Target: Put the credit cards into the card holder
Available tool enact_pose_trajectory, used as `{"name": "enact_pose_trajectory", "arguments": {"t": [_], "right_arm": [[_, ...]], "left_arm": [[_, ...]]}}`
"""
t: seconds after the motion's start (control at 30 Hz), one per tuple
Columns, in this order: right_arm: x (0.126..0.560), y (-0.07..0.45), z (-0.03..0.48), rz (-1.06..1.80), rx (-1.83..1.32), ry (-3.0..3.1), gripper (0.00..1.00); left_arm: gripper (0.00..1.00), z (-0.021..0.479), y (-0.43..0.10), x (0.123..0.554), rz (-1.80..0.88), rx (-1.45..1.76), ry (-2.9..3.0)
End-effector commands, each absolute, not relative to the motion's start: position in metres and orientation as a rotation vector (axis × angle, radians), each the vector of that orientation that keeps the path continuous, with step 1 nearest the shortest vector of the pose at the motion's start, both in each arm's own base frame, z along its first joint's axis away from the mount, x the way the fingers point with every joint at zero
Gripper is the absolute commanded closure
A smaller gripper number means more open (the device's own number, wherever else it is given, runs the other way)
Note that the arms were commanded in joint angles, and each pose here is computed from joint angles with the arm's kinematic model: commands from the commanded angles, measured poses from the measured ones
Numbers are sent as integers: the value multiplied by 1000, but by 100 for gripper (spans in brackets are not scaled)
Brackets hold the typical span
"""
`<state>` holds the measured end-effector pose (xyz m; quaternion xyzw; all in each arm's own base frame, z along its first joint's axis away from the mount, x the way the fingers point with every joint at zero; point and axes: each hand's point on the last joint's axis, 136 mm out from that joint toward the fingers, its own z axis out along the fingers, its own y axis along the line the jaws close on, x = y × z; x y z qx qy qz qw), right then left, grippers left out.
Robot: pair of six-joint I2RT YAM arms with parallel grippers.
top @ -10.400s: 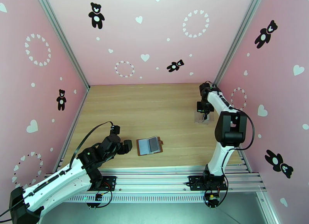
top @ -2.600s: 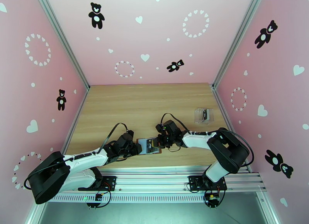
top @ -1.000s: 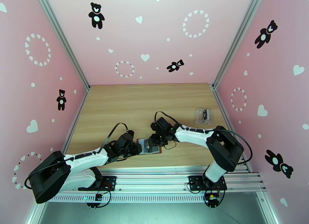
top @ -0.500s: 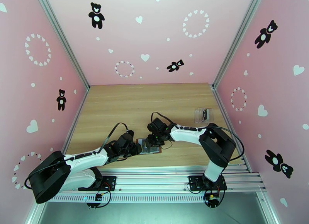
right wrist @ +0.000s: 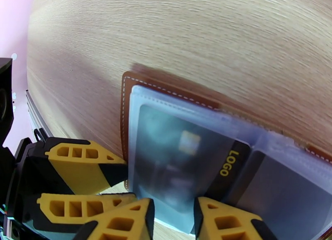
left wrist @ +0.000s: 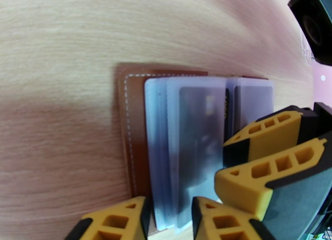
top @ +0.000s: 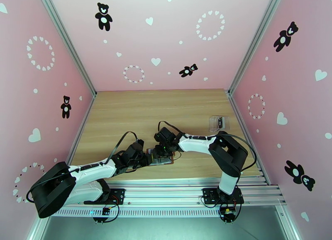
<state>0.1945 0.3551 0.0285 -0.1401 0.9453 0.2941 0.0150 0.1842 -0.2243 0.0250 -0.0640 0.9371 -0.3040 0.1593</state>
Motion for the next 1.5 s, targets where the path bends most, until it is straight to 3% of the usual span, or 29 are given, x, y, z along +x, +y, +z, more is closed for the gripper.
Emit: {"name": "enact_pose_trajectory", "arguments": {"t": [0.0, 0.17, 1.0, 1.47], "right_arm": [[203, 349, 46, 821, -454, 2890, 65], [211, 336, 45, 695, -414, 2887, 63], [212, 341, 12, 616, -402, 2981, 60], [208, 363, 25, 754, -450, 2945, 59]], "left_arm": [[66, 21, -216, 182, -821, -177, 2685], [66, 22, -214, 182, -817, -175, 2681], [66, 21, -214, 182, -816, -171, 2684], [66, 24, -216, 182, -826, -164, 2682]]}}
